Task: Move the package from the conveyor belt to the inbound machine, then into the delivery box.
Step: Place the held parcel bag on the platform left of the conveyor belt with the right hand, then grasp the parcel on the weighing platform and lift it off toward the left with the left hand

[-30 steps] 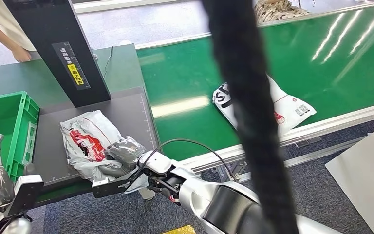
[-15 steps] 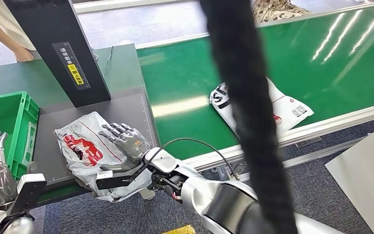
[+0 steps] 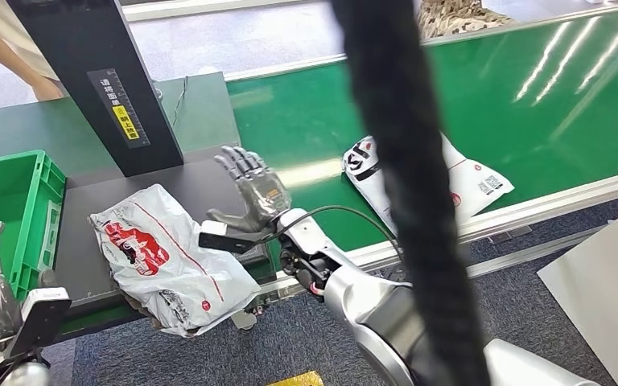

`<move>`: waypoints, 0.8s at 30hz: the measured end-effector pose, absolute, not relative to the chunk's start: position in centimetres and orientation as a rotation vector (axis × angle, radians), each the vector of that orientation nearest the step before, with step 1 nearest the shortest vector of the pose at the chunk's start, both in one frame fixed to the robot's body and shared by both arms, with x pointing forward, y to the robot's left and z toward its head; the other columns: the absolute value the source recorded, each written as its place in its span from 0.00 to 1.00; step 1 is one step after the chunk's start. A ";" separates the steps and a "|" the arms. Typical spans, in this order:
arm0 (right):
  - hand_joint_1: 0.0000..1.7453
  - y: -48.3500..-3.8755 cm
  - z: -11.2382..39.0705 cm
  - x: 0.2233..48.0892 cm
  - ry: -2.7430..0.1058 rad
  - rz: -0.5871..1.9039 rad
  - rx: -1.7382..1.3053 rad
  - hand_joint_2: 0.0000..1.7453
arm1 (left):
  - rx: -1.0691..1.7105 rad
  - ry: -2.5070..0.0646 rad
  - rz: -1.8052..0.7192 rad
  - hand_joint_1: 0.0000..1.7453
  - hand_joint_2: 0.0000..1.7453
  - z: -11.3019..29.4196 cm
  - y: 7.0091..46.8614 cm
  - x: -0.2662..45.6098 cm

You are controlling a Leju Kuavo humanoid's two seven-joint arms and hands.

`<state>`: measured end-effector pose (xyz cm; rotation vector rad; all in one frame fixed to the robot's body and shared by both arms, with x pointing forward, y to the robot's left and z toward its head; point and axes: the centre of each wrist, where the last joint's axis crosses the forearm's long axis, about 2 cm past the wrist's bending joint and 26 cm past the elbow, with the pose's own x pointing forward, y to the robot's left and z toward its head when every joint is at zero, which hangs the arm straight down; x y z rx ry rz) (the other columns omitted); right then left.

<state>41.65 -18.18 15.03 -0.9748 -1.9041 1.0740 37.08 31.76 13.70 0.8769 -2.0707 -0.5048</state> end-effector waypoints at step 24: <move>0.00 -33.8 10.3 40.7 -1.223 1.160 -1.074 0.00 | 1.165 -1.902 -1.244 0.00 0.00 15.4 30.0 40.5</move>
